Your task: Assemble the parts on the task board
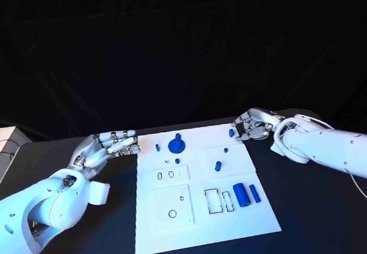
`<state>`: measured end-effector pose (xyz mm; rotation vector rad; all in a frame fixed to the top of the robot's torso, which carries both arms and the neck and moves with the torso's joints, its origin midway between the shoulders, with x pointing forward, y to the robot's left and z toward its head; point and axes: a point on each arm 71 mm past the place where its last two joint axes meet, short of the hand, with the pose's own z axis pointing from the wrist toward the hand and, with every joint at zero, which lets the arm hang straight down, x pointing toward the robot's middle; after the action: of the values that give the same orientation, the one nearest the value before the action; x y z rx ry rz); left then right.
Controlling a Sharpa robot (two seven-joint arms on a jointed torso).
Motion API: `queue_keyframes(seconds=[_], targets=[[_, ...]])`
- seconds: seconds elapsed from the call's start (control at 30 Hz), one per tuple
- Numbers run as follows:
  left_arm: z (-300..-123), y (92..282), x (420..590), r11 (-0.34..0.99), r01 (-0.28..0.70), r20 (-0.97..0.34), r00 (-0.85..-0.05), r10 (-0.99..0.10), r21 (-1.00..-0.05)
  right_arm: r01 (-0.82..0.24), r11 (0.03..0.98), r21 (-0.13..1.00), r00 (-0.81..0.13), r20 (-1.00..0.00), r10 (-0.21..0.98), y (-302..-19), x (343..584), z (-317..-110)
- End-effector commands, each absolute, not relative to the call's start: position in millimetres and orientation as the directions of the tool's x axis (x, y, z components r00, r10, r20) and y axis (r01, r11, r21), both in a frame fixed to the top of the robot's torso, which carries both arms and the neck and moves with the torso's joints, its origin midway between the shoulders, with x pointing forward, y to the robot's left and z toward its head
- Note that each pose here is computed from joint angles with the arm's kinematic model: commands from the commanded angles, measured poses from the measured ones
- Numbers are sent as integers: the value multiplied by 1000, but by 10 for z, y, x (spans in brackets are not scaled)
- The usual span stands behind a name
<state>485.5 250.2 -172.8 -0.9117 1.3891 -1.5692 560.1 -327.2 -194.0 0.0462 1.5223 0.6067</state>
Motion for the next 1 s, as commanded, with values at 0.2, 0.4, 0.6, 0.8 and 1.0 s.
queue_keyframes(seconds=[0.2,0.4,0.6,0.8,1.0], targets=[[-1723,2492,4852,-53,121,1,-393,-919,-991,-344,856,385,-90,-922,378,-3210,5610,-1983],[-1723,2502,4851,-51,120,0,-392,-920,-991,-342,856,389,-91,-920,382,-3180,5624,-1992],[-1723,2500,4849,-51,118,0,-393,-919,-992,-341,853,395,-99,-917,385,-3142,5639,-2003],[-1723,2508,4849,-49,117,0,-392,-920,-992,-338,853,396,-104,-917,385,-3131,5645,-2010],[-1724,2514,4848,-48,115,-1,-392,-920,-992,-334,855,396,-107,-917,383,-3143,5648,-2015]])
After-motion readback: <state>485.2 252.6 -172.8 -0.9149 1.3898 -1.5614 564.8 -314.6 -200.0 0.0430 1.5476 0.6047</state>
